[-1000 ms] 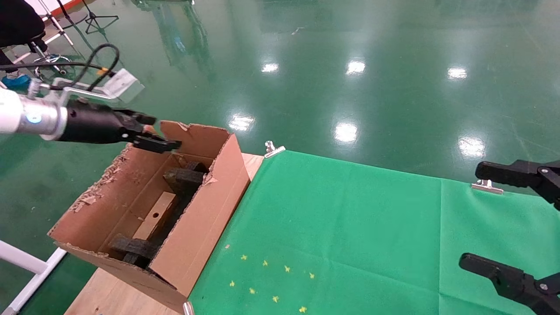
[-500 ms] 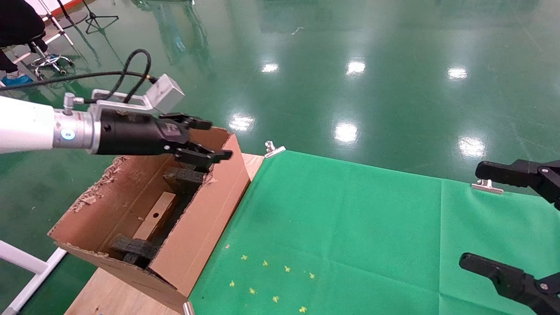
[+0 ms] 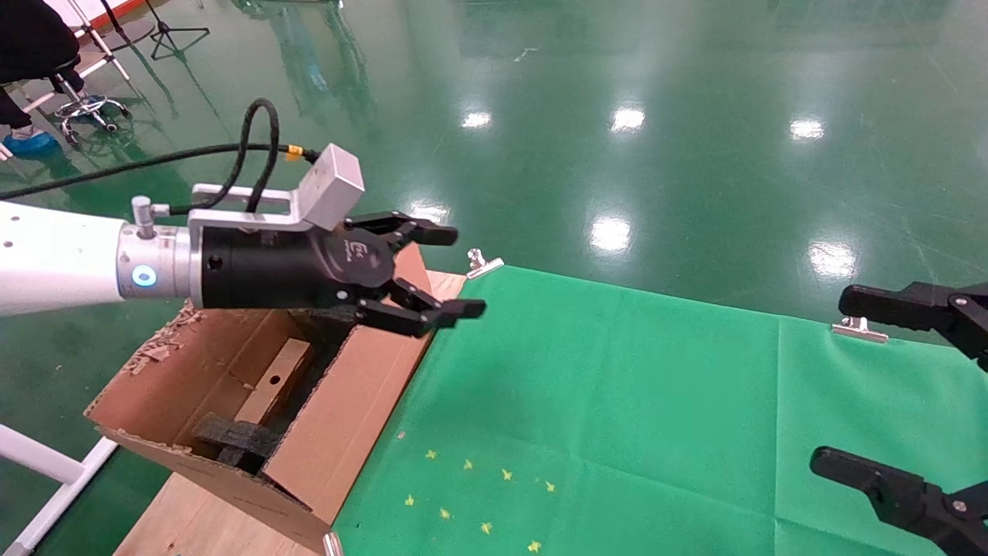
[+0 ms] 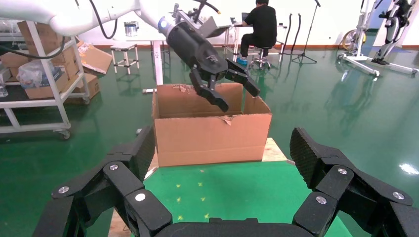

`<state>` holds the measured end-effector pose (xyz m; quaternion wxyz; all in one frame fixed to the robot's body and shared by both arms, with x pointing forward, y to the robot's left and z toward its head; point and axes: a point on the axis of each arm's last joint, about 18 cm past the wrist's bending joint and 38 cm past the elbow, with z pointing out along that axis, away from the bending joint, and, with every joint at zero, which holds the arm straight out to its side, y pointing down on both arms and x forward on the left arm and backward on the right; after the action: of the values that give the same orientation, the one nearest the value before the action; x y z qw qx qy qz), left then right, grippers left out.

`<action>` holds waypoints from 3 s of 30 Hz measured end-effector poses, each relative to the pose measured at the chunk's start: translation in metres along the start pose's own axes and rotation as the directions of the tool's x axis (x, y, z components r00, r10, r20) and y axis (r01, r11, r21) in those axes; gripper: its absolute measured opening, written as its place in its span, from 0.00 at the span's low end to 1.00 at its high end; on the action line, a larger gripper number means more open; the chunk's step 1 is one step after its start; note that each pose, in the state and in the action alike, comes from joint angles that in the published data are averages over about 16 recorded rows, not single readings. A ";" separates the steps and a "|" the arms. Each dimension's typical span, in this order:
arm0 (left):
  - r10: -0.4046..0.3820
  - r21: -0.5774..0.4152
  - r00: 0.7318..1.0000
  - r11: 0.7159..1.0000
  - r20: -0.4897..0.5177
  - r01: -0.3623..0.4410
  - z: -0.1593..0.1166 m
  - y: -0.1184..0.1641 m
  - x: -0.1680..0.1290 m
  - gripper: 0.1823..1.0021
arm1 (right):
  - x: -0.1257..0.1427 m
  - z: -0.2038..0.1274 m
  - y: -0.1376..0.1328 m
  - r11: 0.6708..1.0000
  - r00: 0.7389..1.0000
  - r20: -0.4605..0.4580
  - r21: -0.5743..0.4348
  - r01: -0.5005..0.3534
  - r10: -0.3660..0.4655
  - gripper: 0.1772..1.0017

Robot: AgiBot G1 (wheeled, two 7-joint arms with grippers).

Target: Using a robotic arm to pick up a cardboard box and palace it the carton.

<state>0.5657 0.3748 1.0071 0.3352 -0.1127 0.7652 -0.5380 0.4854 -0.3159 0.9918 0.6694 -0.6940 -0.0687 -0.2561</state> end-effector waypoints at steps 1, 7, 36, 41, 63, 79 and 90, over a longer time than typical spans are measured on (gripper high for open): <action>0.007 0.016 1.000 1.000 -0.017 -0.006 0.002 -0.002 0.005 1.00 | 0.000 0.000 0.000 1.000 1.000 0.000 0.000 0.000 0.000 1.00; 0.052 0.116 0.992 0.993 -0.116 -0.038 0.008 -0.011 0.035 1.00 | 0.000 0.000 0.000 1.000 1.000 0.000 0.000 0.000 0.000 1.00; 0.207 0.404 0.920 0.913 -0.332 -0.060 0.000 -0.035 0.120 1.00 | 0.000 0.000 0.000 1.000 1.000 -0.001 0.000 0.000 0.000 1.00; 0.204 0.397 0.923 0.916 -0.328 -0.061 0.000 -0.034 0.117 1.00 | 0.000 0.000 0.000 1.000 1.000 -0.001 0.000 0.000 0.000 1.00; 0.197 0.384 0.927 0.921 -0.319 -0.063 0.001 -0.033 0.114 1.00 | 0.000 0.000 0.000 1.000 1.000 -0.001 0.000 0.000 0.000 1.00; 0.195 0.382 0.928 0.922 -0.318 -0.063 0.002 -0.033 0.113 1.00 | 0.000 0.000 0.000 1.000 1.000 -0.001 0.000 0.000 0.000 1.00; 0.195 0.382 0.928 0.922 -0.318 -0.063 0.002 -0.033 0.113 1.00 | 0.000 0.000 0.000 1.000 1.000 -0.001 0.000 0.000 0.000 1.00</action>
<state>0.4758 0.3002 0.9921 0.2441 0.1005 0.7051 -0.6582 0.4855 -0.3160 0.9917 0.6694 -0.6939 -0.0684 -0.2562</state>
